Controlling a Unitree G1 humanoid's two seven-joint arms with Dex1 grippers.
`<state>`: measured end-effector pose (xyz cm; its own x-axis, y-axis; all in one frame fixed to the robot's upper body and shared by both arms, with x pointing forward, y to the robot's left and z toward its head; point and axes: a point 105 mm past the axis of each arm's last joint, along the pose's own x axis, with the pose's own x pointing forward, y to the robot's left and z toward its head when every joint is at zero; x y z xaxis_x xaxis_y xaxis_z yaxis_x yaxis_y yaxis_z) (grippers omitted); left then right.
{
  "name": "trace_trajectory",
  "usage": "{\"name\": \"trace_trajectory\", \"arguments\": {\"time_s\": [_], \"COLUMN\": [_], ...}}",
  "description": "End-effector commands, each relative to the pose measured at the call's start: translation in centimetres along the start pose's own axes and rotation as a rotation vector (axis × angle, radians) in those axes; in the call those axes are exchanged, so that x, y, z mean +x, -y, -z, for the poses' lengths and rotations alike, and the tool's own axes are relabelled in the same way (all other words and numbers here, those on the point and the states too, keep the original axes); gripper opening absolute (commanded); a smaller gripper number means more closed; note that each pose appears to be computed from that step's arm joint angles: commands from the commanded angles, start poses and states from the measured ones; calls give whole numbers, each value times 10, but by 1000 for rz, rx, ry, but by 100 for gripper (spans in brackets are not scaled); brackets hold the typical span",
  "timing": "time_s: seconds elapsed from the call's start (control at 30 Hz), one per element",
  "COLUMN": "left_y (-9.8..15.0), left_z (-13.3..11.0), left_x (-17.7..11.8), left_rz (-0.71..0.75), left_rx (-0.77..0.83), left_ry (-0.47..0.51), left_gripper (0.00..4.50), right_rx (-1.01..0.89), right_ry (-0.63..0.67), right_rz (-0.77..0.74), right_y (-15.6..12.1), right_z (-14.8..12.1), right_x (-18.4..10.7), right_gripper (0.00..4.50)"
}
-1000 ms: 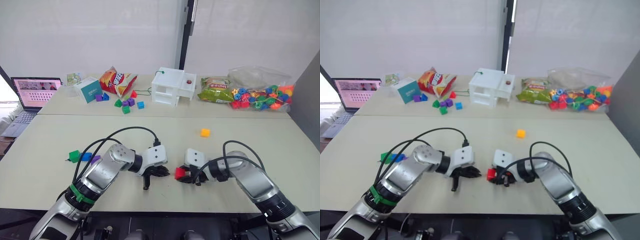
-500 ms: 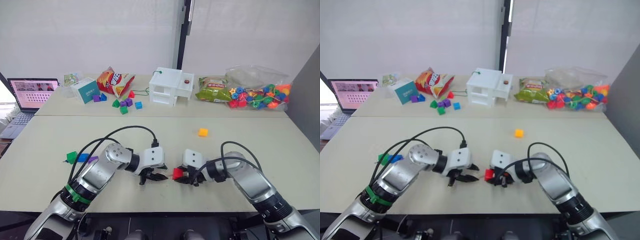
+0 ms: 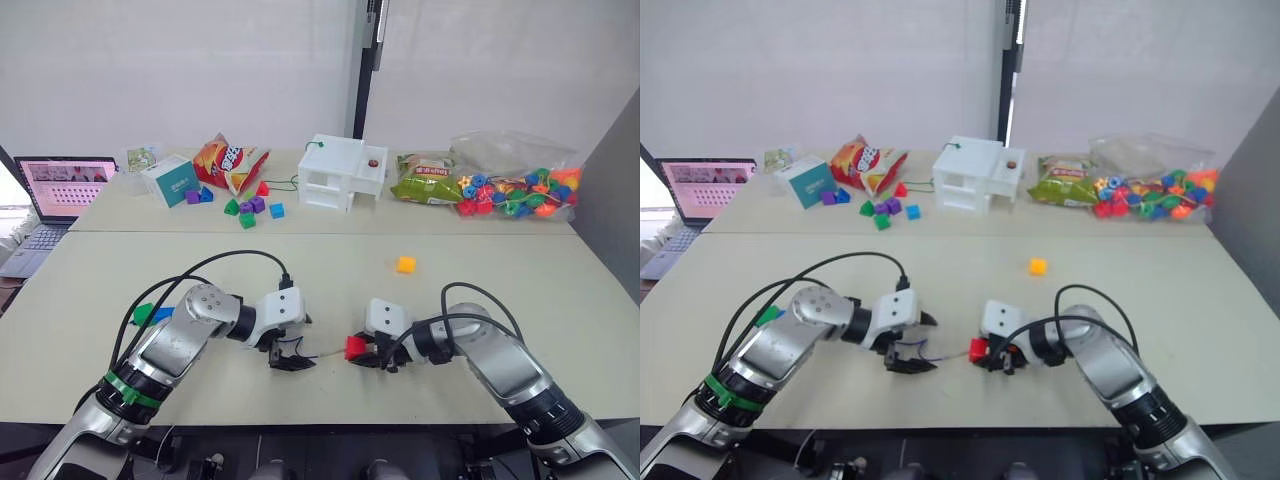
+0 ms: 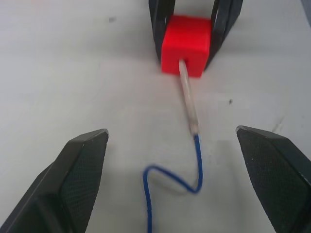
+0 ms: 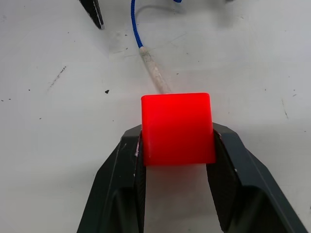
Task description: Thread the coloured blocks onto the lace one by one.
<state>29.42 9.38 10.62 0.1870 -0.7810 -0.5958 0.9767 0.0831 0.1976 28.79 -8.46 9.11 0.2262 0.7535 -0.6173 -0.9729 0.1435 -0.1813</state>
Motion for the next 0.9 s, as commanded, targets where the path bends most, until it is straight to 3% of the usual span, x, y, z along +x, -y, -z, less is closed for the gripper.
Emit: {"name": "trace_trajectory", "arguments": {"time_s": [0.03, 0.27, 0.73, 0.9], "left_y": [8, 8, 11, 8], "left_z": [4, 5, -1, -8], "left_x": [2, 12, 27, 31], "left_rz": [15, -2, 12, 5], "left_rx": [11, -7, -25, -14], "left_ry": [16, 51, 102, 118], "left_gripper": [444, 444, 2, 2], "right_rx": [23, 23, 26, 31], "right_ry": [-35, -34, -34, -32], "right_rz": [-35, -33, -23, -21], "right_y": [-8, -9, -9, -10], "right_z": [10, 10, 8, 8], "right_x": [8, 7, 5, 5], "right_gripper": [118, 118, 118, 118]}}
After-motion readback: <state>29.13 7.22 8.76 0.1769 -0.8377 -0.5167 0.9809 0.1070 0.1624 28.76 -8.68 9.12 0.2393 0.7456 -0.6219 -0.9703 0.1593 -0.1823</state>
